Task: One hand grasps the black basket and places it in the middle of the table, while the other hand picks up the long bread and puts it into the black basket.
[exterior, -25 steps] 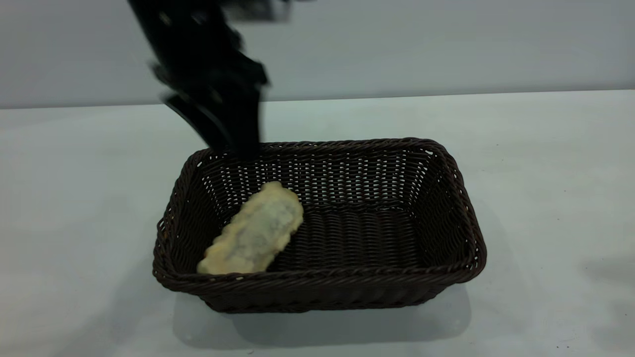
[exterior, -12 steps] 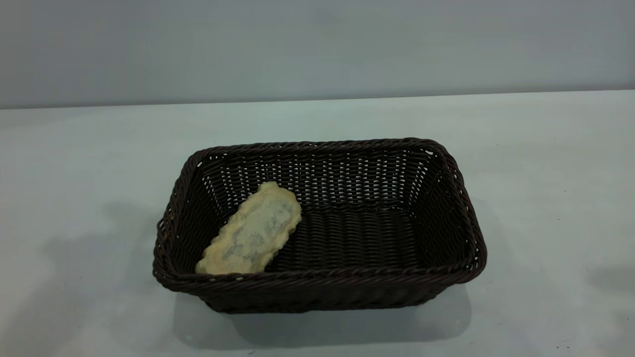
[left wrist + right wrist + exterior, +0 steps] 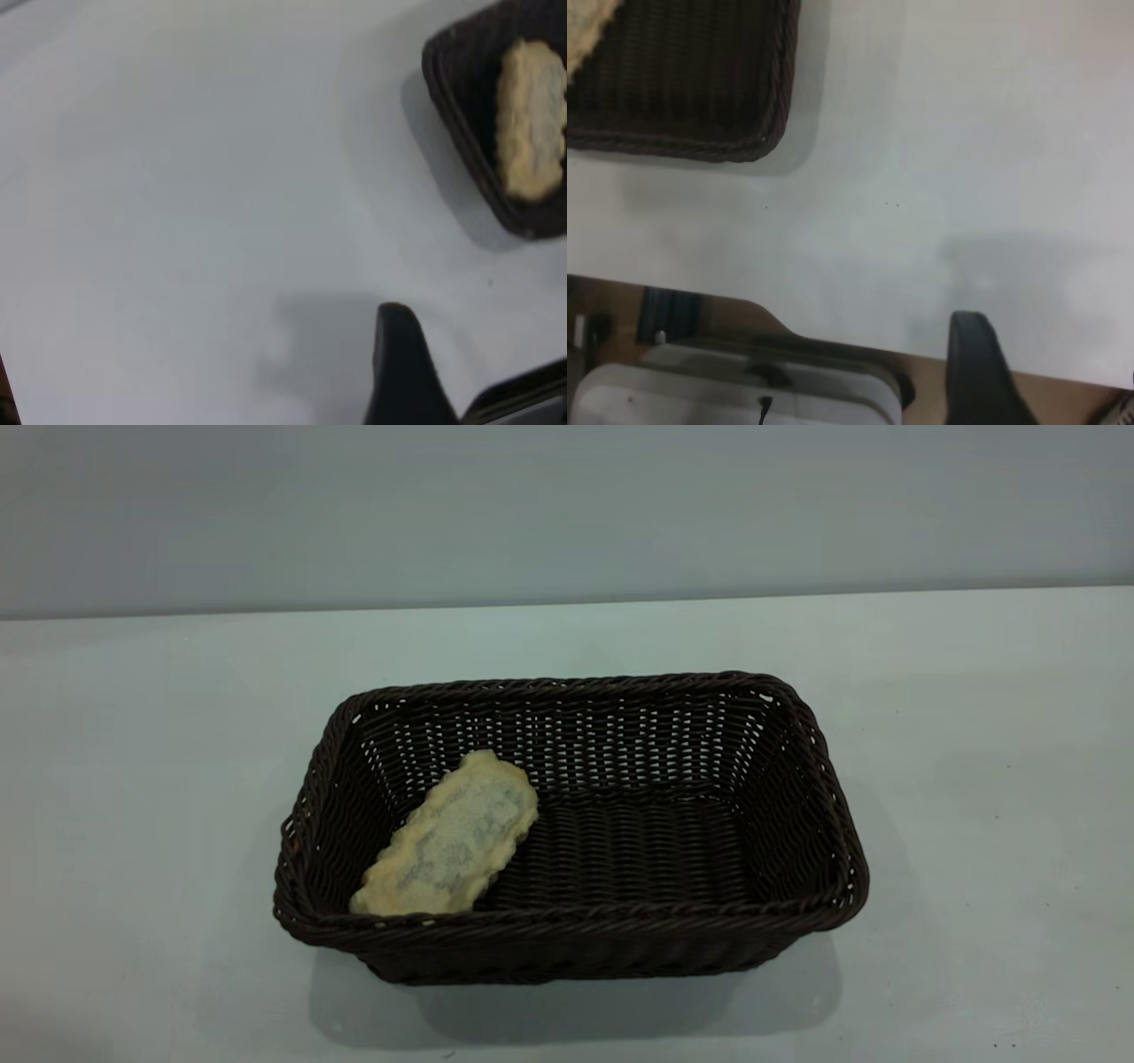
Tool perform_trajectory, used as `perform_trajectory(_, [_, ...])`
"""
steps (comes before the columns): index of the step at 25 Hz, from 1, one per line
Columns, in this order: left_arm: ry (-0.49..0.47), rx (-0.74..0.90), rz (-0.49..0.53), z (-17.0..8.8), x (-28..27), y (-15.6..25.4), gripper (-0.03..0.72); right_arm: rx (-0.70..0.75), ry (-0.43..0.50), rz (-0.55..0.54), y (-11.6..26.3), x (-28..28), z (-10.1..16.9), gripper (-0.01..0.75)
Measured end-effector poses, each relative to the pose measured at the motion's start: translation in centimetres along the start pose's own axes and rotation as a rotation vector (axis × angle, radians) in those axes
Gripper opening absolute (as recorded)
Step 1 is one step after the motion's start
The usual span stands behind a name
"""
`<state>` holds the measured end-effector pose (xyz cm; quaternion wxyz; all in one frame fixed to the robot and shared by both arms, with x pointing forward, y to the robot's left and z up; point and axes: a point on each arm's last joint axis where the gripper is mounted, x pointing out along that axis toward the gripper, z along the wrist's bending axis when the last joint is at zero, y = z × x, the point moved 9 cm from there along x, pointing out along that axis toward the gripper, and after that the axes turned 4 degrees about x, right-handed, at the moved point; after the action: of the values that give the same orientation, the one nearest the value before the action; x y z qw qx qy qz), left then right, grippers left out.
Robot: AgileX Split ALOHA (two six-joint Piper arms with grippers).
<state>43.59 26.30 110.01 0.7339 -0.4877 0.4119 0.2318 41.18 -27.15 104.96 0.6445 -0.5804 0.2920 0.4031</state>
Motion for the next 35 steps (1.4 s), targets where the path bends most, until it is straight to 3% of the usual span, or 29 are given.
perform_trajectory(8, [-0.016,-0.117,-0.106,-1.8,-1.5,9.3,0.484,-0.043,-0.009,-0.133,3.5,-2.2,1.0,0.433])
perform_trajectory(17, [-0.01,-0.265,-0.148,-3.3,0.9,15.5,0.484,-0.093,-0.005,-0.199,8.9,-0.4,1.0,0.428])
perform_trajectory(27, [-0.008,-0.359,-0.255,-3.7,1.0,17.6,0.484,-0.201,-0.013,-0.352,10.8,0.2,0.9,0.379])
perform_trajectory(35, [-0.024,-0.341,-0.293,-3.5,0.6,17.9,0.484,-0.215,0.024,-0.358,10.9,0.2,0.3,0.293])
